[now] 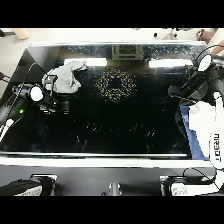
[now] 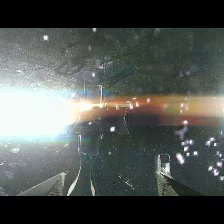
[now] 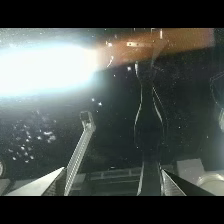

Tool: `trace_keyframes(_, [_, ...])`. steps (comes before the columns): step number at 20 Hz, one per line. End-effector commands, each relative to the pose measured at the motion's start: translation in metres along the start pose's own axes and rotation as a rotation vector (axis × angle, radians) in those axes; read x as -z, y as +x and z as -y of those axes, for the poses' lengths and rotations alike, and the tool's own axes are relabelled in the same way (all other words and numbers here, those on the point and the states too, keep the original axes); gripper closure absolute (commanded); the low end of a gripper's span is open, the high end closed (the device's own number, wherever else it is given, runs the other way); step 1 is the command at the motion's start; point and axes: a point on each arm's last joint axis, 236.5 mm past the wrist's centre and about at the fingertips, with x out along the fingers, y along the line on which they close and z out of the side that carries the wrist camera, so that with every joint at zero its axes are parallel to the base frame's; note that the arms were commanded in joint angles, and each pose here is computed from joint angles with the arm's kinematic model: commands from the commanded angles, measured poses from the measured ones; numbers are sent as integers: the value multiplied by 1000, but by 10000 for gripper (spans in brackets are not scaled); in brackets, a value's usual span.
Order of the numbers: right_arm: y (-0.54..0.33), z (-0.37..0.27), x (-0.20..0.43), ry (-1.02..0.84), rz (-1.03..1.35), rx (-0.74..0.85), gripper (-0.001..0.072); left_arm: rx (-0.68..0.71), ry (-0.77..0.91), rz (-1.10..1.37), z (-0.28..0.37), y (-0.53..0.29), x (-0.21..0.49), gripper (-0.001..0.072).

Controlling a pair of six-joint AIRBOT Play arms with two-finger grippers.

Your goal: Fold the shirts.

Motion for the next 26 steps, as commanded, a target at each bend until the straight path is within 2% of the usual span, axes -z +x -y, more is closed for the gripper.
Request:
trace_keyframes(1, [0,0,0,-1,-1,0,63,0,1,0,0,0,0,25])
trace_keyframes(17, [0,0,0,-1,-1,0,63,9,-8,24,2,1,-6,24])
trace_keyframes(21, [0,-2,-10,0,43,-6,63,41,-7,211,10,-1,-51,24])
trace_keyframes(23, [-1,-4,-27,-1,115,-15,63,66,-38,374,8,-5,-96,31])
trace_keyframes(24, [-2,-5,-36,0,153,-22,63,67,-96,419,-4,-7,-120,56])
trace_keyframes(26, [-5,-12,-47,1,199,-51,64,36,-224,409,-52,3,-168,52])
